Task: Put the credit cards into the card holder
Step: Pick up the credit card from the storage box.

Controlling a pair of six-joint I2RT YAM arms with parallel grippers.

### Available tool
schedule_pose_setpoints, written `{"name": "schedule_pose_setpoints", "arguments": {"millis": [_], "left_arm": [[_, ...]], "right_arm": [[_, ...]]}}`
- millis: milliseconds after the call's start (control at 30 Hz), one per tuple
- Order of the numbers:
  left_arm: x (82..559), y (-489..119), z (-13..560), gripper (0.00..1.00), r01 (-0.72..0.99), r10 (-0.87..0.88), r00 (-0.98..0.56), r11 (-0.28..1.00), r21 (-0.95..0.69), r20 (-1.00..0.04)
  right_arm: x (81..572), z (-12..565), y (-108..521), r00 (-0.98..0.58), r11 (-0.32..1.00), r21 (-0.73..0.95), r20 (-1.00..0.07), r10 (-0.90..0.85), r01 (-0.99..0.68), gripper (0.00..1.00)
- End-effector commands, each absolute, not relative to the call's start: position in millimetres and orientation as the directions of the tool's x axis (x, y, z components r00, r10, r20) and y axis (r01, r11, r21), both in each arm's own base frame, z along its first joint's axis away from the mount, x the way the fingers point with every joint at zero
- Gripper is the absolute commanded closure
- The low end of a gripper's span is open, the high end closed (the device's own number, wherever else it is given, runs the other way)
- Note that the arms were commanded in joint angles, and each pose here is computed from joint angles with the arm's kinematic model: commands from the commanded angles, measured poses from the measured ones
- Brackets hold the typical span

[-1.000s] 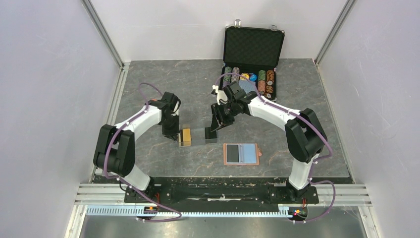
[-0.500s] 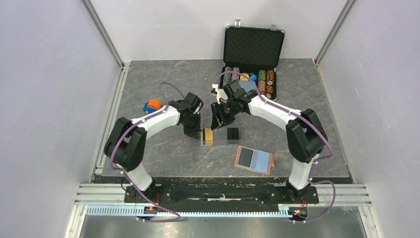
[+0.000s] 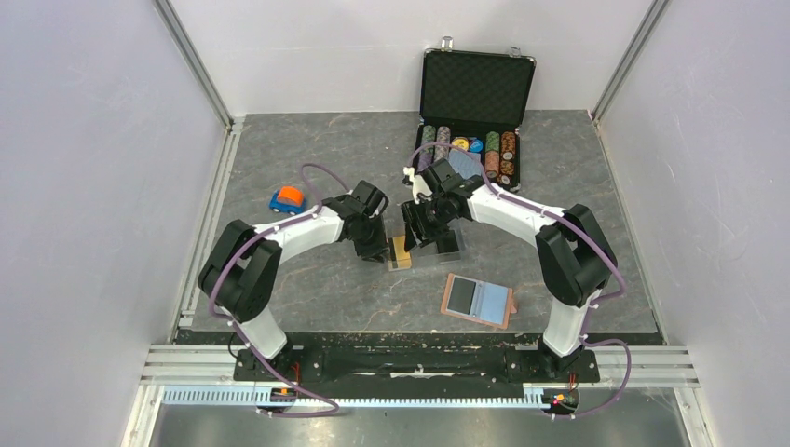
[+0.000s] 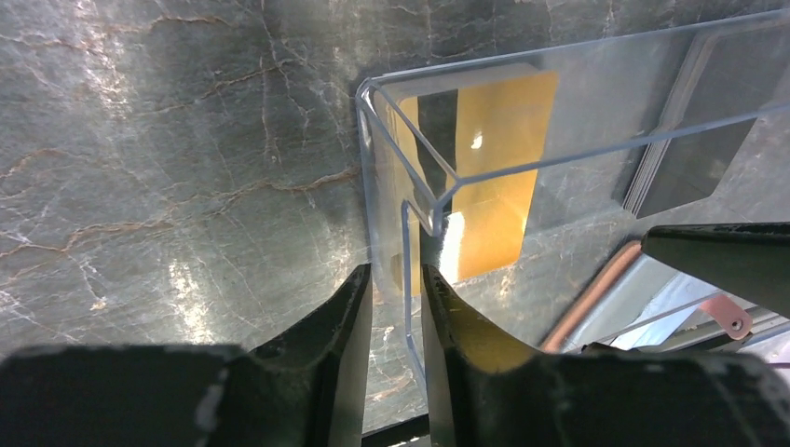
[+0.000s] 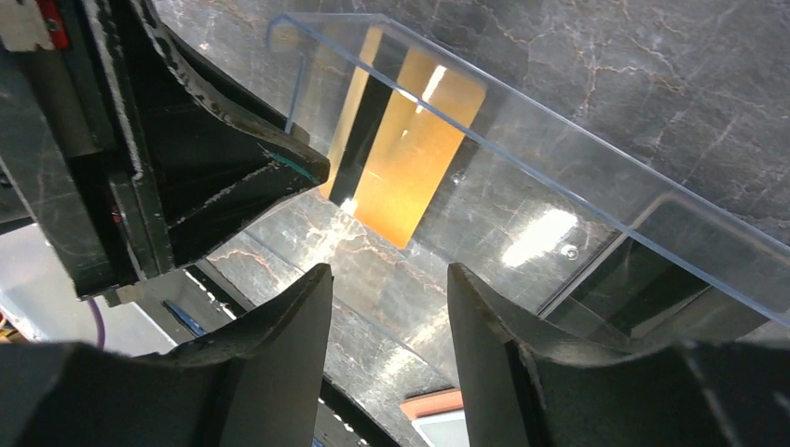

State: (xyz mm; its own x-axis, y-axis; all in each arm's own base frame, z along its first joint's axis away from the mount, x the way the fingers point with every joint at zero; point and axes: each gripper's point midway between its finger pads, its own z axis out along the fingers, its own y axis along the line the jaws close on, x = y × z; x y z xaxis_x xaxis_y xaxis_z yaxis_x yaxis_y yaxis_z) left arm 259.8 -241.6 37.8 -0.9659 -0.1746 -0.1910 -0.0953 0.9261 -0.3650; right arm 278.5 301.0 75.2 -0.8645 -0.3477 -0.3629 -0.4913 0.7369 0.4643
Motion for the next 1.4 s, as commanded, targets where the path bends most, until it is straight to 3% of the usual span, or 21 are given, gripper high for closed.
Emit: {"name": "schedule_pose_setpoints", "arguments": {"millis": [0,467,633,867,1133,1367], "left_arm": [[264.1,-246.8,40.4,0.67,-0.112,-0.211,-0.954,0.91,-0.398,-0.214],[269.1,-251.9,55.3,0.68,-0.055,-0.194,-0.943,0.892,-0.449,-0.27],[267.8,-257.9,50.6,0.83,-0.045,-0.176,-0.954,0.883,-0.467,-0.241],[266.2,-262.1,48.7,0.97,-0.035,-0.164,-0.96,0.875,-0.482,-0.228],[263.5,-263.7,43.9,0.98,-0.031,-0.151,-0.966,0.875,-0.483,-0.21],[263.8,-260.5,41.7,0.98,-0.03,-0.142,-0.967,0.886,-0.462,-0.21]], "right_arm": [[281.9,65.9,294.9,-0.855,0.75,0.428,-0.373,-0.361,-0.504,0.47],[281.2,31.6,298.9,-0.874,0.76,0.441,-0.323,-0.362,-0.477,0.47],[279.9,21.0,300.0,-0.88,0.762,0.446,-0.308,-0.362,-0.469,0.52],[275.0,11.2,307.7,-0.888,0.753,0.474,-0.283,-0.362,-0.457,0.65],[276.1,15.9,313.0,-0.887,0.737,0.495,-0.288,-0.36,-0.46,1.0],[283.0,34.8,308.6,-0.873,0.749,0.455,-0.325,-0.364,-0.482,1.0]]}}
